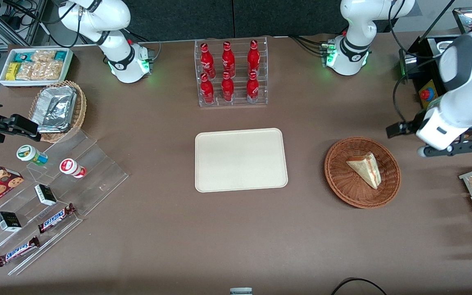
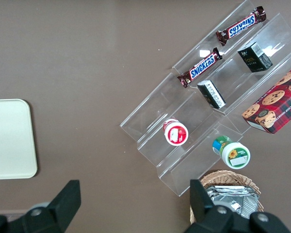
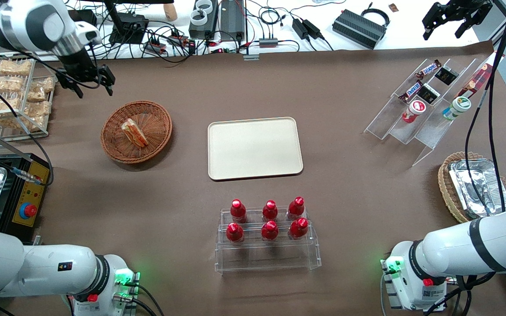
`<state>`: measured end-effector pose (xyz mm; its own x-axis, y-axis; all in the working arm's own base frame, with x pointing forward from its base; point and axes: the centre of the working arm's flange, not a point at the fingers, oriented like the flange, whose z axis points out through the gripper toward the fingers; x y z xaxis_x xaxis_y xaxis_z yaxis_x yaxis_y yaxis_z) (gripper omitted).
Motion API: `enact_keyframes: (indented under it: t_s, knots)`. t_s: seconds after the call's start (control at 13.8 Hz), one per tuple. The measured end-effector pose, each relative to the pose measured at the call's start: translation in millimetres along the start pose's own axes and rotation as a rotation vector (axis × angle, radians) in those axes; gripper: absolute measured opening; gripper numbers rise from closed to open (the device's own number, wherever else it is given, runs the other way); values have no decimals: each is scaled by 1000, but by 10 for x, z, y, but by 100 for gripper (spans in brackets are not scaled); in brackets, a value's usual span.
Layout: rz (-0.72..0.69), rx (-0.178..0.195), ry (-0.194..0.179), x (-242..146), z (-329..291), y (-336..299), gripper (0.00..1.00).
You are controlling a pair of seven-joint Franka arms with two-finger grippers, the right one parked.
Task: Place sandwich from basket to tray
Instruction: 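Move the left gripper down over the sandwich in the wicker basket, then close the left gripper on the wrapped sandwich's crust edge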
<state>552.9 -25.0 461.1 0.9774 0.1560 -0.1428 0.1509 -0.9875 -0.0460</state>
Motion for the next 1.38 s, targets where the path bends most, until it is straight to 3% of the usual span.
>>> enact_keyframes:
  t_s: [0.36, 0.73, 1.16, 1.38]
  knots:
    - [-313, -27, 65, 53, 574, 62, 100]
    - [-437, -59, 114, 99, 1034, 100, 100]
    - [-513, -78, 125, 213, 1555, 137, 100]
    - [-523, -77, 113, 252, 1740, 150, 100]
